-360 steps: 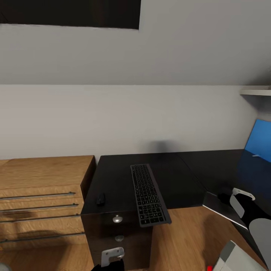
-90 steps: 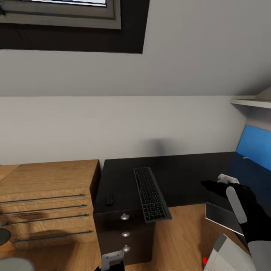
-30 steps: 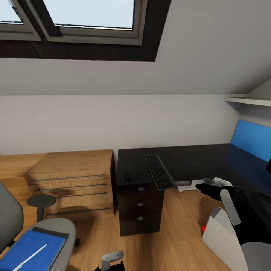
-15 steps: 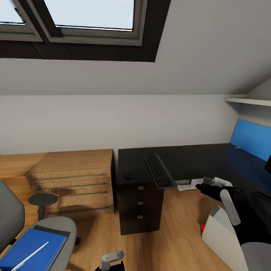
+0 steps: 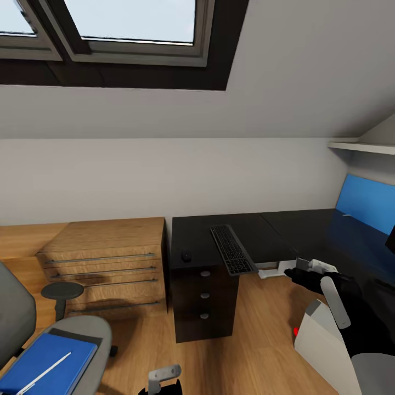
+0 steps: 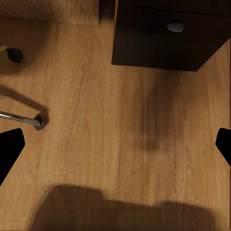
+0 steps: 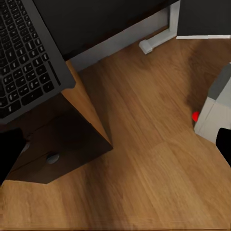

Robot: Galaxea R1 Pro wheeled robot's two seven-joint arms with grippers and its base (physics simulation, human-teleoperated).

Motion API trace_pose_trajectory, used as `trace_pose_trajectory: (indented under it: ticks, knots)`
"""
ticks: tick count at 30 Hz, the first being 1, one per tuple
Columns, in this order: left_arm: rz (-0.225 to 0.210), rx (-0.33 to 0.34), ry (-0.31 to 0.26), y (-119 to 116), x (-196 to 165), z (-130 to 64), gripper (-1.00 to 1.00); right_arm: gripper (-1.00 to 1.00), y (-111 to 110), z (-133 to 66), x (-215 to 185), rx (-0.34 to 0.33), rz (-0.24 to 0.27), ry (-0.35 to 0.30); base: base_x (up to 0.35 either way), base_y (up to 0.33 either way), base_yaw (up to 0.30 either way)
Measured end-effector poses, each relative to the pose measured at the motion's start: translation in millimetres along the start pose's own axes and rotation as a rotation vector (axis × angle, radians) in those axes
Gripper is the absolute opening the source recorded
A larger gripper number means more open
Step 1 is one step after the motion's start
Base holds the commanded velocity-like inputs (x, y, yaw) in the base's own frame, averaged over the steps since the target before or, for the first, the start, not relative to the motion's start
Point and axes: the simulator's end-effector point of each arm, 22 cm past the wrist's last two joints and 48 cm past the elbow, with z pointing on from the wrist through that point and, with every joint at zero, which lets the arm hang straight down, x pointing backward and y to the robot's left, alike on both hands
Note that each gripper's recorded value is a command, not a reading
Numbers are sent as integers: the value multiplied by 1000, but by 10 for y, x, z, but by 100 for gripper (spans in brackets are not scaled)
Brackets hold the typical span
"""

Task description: In the bedroom, organize the workspace by keeping the computer under the desk, ensuring the monitor is on the desk, placing the keyboard on the desk next to the monitor, placing the mouse on the desk next to the keyboard, moving the folder from the swivel chair onto the desk next to the mouse, stacking the notebook on top of the folder with the pen on top of the notebook, and positioning the swivel chair next to the desk.

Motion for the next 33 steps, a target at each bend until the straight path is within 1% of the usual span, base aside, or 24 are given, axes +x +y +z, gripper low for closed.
trace_pose_trajectory:
  ticks: [1, 3, 4, 5, 6, 7, 9, 10, 12, 15, 16, 17, 18, 19, 20, 21, 24, 25, 27, 28, 29, 31, 32, 33]
  knots:
    - [-6, 10, -11, -33, -66, -18, 100, 100, 28, 85, 183, -42, 57, 50, 0, 0, 0]
    - [-18, 10, -22, -33, -133, -13, 100, 100, 63, 115, 253, -81, 111, 72, 0, 0, 0]
    - [-39, 6, -37, -21, -239, -3, 100, 100, 114, 125, 284, -127, 170, 84, 0, 0, 0]
    - [-70, 18, -85, -54, -557, -35, 100, 100, 259, 117, 304, -218, 279, 101, 0, 0, 0]
    - [-74, 25, -97, -75, -676, -59, 100, 100, 309, 112, 307, -245, 310, 106, 0, 0, 0]
    - [-78, 34, -110, -104, -875, -102, 100, 100, 388, 109, 328, -288, 364, 118, 0, 0, 0]
    - [-85, 43, -114, -144, -1062, -149, 100, 100, 442, 113, 358, -323, 418, 132, 0, 0, 0]
    - [-102, 55, -111, -206, -1228, -202, 100, 100, 462, 122, 373, -349, 475, 139, 0, 0, 0]
    - [-124, 69, -102, -283, -1378, -260, 100, 100, 437, 143, 369, -366, 541, 136, 0, 0, 0]
    - [-148, 83, -72, -370, -1516, -315, 100, 100, 318, 198, 359, -367, 641, 117, 0, 0, 0]
    - [-152, 87, -57, -395, -1539, -326, 100, 100, 269, 221, 366, -362, 670, 111, 0, 0, 0]
    - [-153, 93, -30, -441, -1559, -344, 100, 100, 174, 274, 400, -345, 719, 100, 0, 0, 0]
    - [-151, 94, -15, -458, -1558, -348, 100, 100, 127, 304, 429, -335, 742, 97, 0, 0, 0]
    - [-147, 96, 6, -477, -1550, -348, 100, 100, 34, 370, 512, -308, 778, 95, 0, 0, 0]
    - [-146, 95, 14, -480, -1547, -346, 100, 100, -12, 404, 563, -292, 796, 95, 0, 0, 0]
    - [-144, 94, 25, -479, -1542, -343, 100, 100, -92, 463, 663, -262, 822, 98, 0, 0, 0]
    - [-139, 93, 35, -463, -1533, -333, 100, 100, -176, 527, 782, -227, 853, 100, 0, 0, 0]
    - [-133, 90, 38, -439, -1528, -324, 100, 100, -217, 557, 816, -210, 871, 90, 0, 0, 0]
    - [-117, 88, 39, -419, -1516, -321, 100, 100, -268, 594, 805, -188, 895, 51, 0, 0, 0]
    - [-85, 88, 33, -406, -1500, -333, 100, 100, -341, 619, 712, -171, 922, -25, 0, 0, 0]
    - [-74, 81, 29, -351, -1501, -320, 100, 100, -355, 620, 677, -172, 927, -47, 0, 0, 0]
    - [-64, 70, 24, -263, -1502, -291, 100, 100, -368, 628, 648, -176, 929, -69, 0, 0, 0]
    - [-54, 65, 9, -205, -1534, -297, 100, 100, -346, 581, 453, -222, 925, -124, 0, 0, 0]
    - [-53, 66, 5, -202, -1535, -294, 100, 100, -322, 567, 392, -243, 921, -142, 0, 0, 0]
